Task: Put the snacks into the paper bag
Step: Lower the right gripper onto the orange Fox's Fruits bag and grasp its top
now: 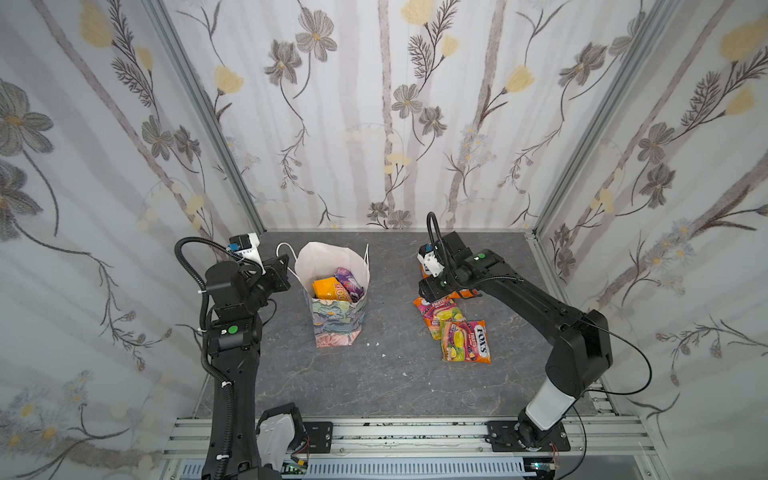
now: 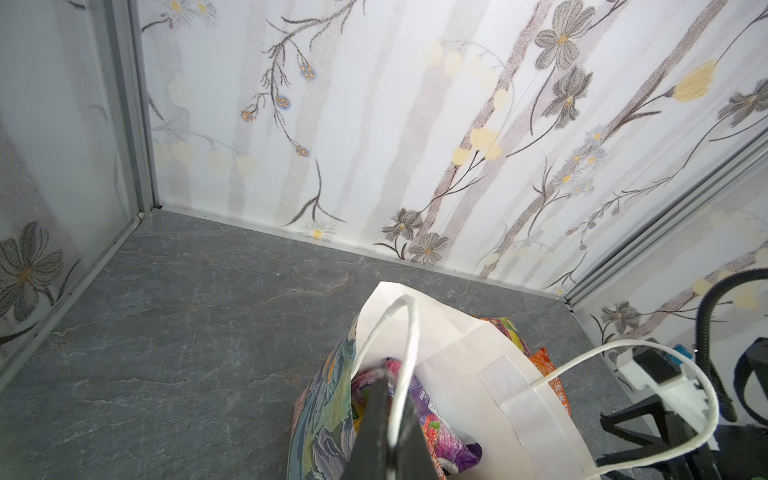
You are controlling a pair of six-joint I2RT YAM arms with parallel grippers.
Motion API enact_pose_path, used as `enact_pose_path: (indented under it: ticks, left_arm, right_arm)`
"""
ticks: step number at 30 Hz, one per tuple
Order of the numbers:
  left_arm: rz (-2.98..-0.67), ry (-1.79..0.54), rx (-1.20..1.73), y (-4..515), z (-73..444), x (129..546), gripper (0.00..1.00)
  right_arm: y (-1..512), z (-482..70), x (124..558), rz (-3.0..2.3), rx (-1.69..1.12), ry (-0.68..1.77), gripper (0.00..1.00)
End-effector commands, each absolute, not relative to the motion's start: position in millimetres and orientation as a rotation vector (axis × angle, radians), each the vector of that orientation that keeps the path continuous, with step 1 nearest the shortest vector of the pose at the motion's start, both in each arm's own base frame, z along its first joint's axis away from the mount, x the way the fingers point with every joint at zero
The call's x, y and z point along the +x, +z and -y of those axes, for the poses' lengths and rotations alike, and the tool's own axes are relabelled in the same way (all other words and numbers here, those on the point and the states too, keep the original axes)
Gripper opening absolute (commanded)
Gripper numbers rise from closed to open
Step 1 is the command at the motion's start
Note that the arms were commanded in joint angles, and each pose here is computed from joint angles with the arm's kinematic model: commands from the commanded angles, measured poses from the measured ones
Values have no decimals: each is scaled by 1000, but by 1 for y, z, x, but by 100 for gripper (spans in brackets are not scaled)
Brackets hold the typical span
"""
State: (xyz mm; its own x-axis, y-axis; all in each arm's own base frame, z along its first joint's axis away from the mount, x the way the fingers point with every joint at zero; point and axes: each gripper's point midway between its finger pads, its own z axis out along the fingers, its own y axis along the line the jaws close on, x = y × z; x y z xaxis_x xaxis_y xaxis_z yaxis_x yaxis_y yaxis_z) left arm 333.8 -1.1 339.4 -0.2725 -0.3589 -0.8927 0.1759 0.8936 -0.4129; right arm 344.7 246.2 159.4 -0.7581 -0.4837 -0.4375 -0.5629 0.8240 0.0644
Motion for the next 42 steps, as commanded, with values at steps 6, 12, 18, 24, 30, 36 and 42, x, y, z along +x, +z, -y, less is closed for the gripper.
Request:
enact_pose_path:
  ticks: [6,12,18,24,30,36,42]
  left_arm:
    - [-1743,-521,-118,348,2,335,4]
    - [-1744,-525,-115,347,3,335,4]
    - [-1749,-526,-117,346,3,335,4]
    - [-1749,-518,-120,346,2,336,4]
    - [-1752,-516,-124,345,1,336,4]
    - [-1752,-515,-124,345,1,336,4]
    - [-1752,-520,-123,345,2,336,4]
  right_arm:
    - [113,-239,323,-2732,-874,77,72]
    - [92,-226,321,-2764,-877,-55,70]
    - [73,-212,316,-2797,-864,-150,70]
    - [56,-207,312,-2826,-867,-177,70]
    - [52,-199,309,-2834,-852,-220,69]
    - [47,-194,310,-2842,-848,-224,68]
    - [46,-197,312,-2842,-836,-183,66]
